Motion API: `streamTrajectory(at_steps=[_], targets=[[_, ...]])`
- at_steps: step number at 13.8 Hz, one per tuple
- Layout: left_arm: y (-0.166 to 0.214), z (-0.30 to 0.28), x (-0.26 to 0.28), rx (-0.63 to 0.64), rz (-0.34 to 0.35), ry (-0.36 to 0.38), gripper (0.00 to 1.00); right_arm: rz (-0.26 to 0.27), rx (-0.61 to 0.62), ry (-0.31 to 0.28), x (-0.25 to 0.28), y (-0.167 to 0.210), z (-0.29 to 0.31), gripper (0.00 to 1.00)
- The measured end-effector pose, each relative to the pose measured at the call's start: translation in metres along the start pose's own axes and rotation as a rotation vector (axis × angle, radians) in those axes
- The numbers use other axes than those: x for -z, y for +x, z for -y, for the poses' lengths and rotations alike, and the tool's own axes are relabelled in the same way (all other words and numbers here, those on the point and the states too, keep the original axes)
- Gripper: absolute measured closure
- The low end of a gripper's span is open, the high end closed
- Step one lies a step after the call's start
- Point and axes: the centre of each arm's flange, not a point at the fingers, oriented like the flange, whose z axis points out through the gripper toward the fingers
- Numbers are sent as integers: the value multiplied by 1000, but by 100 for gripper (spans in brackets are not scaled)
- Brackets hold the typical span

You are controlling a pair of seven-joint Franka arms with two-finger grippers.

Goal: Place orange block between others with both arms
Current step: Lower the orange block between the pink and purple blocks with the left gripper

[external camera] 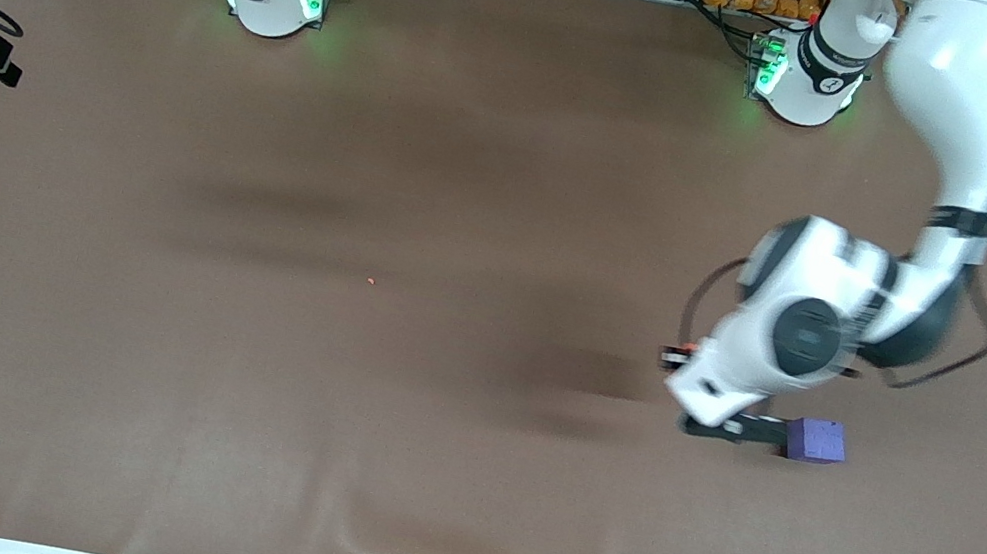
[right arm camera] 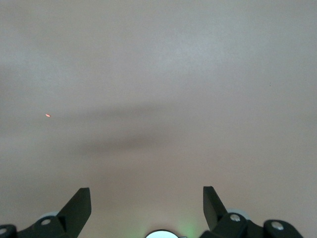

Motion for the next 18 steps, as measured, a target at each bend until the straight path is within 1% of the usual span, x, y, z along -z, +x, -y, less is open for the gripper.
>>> streamTrajectory(at_steps=[2, 3, 5, 7, 9, 13, 18], targets=[[7, 66, -15, -35, 38, -1, 46, 8, -5, -3, 4, -3, -1, 0], [9, 96, -27, -50, 54, -6, 46, -1, -7, -5, 8, -4, -2, 0], [11, 147, -56, -95, 47, -25, 46, -35, -7, -7, 23, -5, -2, 0], [7, 182, -82, -125, 37, -40, 46, -54, 3, -8, 35, -8, 3, 0], [2, 192, -98, -132, 38, -45, 46, -46, 9, -9, 36, -9, 6, 0], [-8, 183, -121, -156, 21, -39, 46, -28, 14, -9, 34, -11, 9, 0], [-29, 202, -148, -128, 22, -43, 46, -26, 16, -10, 34, -11, 10, 0]])
